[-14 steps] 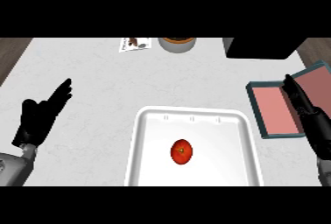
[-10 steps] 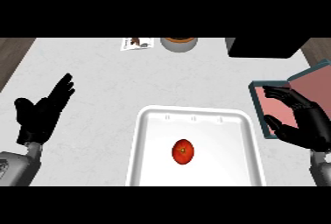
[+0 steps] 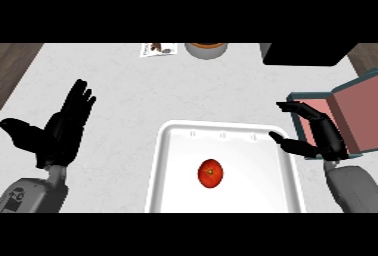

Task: Pick the tomato from the tray and place it in the cardboard box

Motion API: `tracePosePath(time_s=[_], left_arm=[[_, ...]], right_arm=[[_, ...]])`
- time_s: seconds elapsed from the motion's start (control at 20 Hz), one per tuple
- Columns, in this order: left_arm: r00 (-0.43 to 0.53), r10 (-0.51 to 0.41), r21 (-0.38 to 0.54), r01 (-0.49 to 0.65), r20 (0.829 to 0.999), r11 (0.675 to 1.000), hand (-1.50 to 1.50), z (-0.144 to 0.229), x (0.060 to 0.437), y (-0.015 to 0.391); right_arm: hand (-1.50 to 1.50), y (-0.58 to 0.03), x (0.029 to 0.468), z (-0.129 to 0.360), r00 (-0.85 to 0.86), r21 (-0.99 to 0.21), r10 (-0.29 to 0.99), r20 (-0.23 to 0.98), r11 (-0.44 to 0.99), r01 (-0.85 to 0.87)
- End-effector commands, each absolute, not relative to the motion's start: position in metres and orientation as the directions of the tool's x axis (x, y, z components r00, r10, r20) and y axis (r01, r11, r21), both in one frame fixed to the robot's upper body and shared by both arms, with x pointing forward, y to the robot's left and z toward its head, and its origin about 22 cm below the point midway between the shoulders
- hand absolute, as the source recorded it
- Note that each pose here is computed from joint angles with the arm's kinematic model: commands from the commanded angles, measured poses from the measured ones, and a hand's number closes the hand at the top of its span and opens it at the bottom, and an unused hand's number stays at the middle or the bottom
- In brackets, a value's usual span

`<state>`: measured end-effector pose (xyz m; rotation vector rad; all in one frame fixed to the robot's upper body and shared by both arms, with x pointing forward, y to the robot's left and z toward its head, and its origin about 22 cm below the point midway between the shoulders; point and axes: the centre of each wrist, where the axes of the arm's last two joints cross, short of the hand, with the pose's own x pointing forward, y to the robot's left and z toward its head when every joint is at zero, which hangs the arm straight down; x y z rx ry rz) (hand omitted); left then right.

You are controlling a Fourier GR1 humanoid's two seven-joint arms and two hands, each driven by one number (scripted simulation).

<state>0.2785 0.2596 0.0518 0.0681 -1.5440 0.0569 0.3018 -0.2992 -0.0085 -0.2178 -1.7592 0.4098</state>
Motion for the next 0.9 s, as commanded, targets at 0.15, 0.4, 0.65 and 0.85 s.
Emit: tracePosePath(time_s=[0.15, 0.4, 0.65, 0.85], left_arm=[[0.035, 0.04, -0.037, -0.099, 0.999, 0.994, 0.0, 0.059, 0.271, 0.267], [0.019, 0.033, -0.031, -0.109, 0.999, 0.994, 0.0, 0.06, 0.278, 0.253], [0.032, 0.025, -0.021, -0.109, 0.999, 0.994, 0.0, 0.056, 0.27, 0.254], [0.014, 0.022, -0.02, -0.121, 1.0, 0.992, 0.0, 0.058, 0.262, 0.27]], right_arm=[[-1.5, -0.306, 0.323, 0.022, -0.355, -0.582, 0.486, 0.798, 0.774, -0.248], [-1.5, -0.295, 0.336, 0.08, -0.345, -0.735, 0.669, 0.658, 0.472, -0.487], [-1.5, -0.261, 0.334, 0.112, -0.309, -0.688, 0.689, 0.655, 0.375, -0.621], [-1.5, -0.23, 0.318, 0.131, -0.307, -0.641, 0.629, 0.714, 0.411, -0.648]])
